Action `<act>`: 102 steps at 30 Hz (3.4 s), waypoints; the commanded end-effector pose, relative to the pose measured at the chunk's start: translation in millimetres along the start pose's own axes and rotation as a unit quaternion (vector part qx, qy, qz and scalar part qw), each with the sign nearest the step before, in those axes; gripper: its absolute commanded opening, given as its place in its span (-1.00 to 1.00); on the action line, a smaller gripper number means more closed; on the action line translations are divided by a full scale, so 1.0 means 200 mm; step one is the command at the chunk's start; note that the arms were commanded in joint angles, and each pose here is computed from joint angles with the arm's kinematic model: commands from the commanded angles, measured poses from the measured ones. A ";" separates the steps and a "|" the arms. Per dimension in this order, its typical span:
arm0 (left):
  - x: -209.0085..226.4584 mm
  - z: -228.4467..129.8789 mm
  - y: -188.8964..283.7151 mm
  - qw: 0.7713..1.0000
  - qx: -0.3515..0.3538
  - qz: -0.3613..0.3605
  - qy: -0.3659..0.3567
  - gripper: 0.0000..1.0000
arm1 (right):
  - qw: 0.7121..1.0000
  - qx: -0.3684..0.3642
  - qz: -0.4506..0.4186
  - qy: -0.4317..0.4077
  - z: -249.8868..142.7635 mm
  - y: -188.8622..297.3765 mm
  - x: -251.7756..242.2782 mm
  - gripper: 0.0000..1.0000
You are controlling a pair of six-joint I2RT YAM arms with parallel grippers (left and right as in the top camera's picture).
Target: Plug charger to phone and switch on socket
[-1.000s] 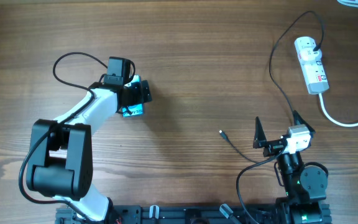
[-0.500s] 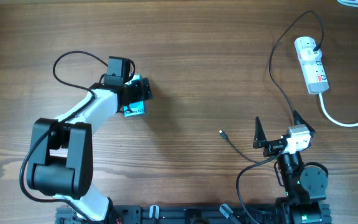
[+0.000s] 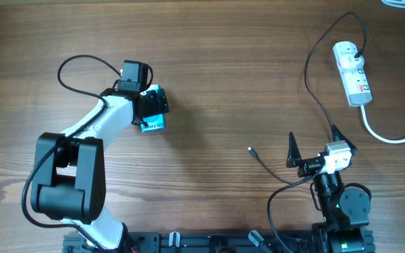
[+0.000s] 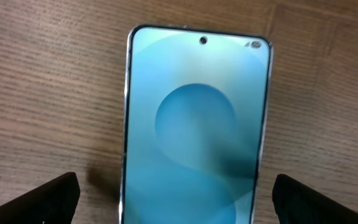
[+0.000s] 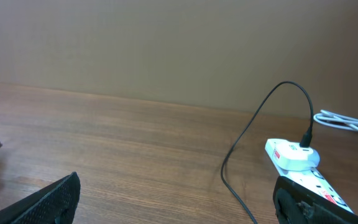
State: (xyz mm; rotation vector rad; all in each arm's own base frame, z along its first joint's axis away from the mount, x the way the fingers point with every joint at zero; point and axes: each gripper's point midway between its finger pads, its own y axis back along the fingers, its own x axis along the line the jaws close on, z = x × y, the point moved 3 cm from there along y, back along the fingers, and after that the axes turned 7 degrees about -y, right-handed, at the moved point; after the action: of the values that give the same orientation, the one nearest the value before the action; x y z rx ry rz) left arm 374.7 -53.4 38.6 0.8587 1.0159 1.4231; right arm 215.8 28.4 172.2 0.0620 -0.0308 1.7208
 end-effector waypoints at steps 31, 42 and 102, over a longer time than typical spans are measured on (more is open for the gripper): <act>-0.07 0.21 0.14 1.000 -0.020 -0.013 0.002 1.00 | 1.000 -0.003 -0.010 -0.006 0.01 0.00 -0.02 1.00; -0.03 0.07 -0.03 0.997 0.077 0.021 0.000 0.99 | 1.000 -0.003 -0.010 -0.006 0.01 0.00 -0.02 0.99; 0.09 -0.28 -0.08 0.966 0.241 0.091 0.022 0.74 | 1.000 -0.003 -0.010 -0.006 0.01 0.00 -0.02 0.99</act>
State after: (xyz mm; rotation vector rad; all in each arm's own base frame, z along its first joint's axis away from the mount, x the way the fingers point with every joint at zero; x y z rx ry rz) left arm 335.4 -59.0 25.5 1.1957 1.3934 1.2972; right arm 215.8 28.4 172.2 0.0620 -0.0308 1.7208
